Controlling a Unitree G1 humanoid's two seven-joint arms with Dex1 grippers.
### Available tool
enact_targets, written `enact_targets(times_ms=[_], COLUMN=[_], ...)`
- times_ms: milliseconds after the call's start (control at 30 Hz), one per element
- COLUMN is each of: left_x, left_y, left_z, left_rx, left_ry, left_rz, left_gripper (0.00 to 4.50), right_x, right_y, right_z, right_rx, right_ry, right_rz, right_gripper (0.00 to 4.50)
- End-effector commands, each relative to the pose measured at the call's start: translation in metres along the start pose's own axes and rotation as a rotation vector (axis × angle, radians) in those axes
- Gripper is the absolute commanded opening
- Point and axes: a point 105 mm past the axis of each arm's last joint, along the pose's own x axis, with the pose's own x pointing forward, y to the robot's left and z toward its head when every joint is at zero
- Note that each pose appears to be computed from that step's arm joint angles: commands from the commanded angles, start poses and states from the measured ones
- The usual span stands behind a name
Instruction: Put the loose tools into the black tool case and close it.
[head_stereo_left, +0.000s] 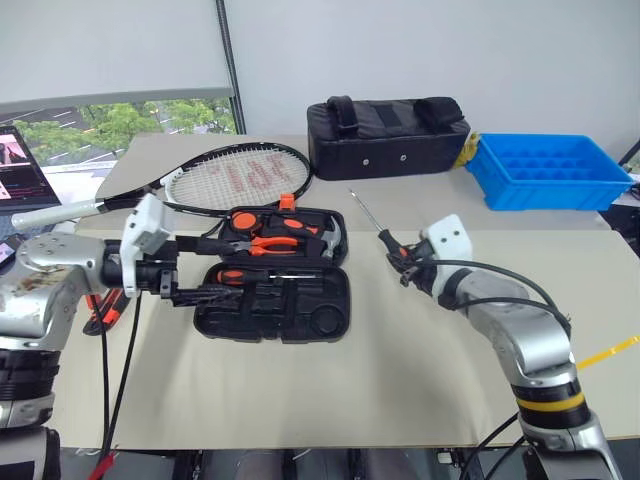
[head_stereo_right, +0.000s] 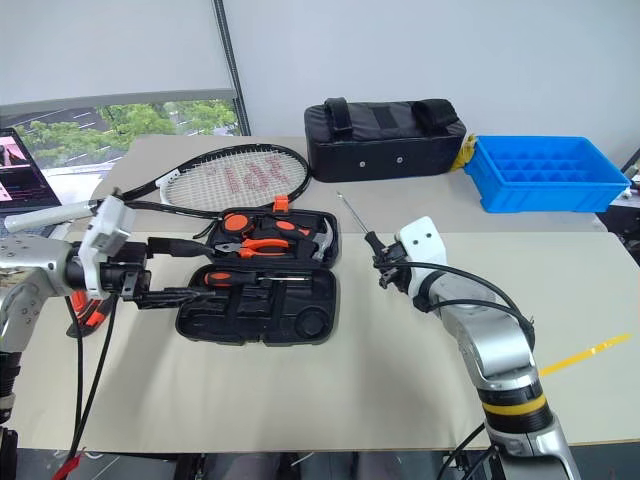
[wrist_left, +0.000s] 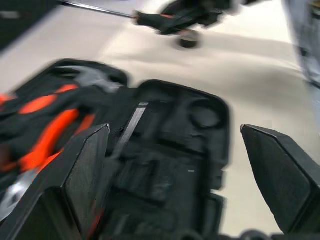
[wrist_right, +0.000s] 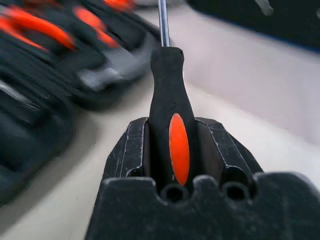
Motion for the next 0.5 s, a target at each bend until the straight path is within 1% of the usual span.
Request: enact_targets(times_ms=[33, 133, 300, 500], left_x=[-0.015, -0.024, -0.032, -0.041], left_y=[-0.004, -0.010, -0.021, -0.030], left_z=[0.006, 0.003, 0.003, 0.002], left_rx=[0.000, -0.013, -0.020, -0.029], left_ry=[-0.025, -0.012, -0.023, -0.027], left_rz=[0.062, 0.093, 0.121, 0.170], left_gripper=[4.50, 4.50, 4.50, 4.50], right_x=[0.012, 0.026, 0.042, 0.055], right_y=[0.029, 0.035, 0.045, 0.050], right_z=[0.037, 0.030, 0.025, 0.017], right_rx=[-0.264, -0.366, -0.401, -0.418], right_ry=[-0.182, -0.167, -0.152, -0.128], right_rz=[0.304, 0.438, 0.585, 0.641], right_gripper=[0.98, 0.98, 0.98, 0.98])
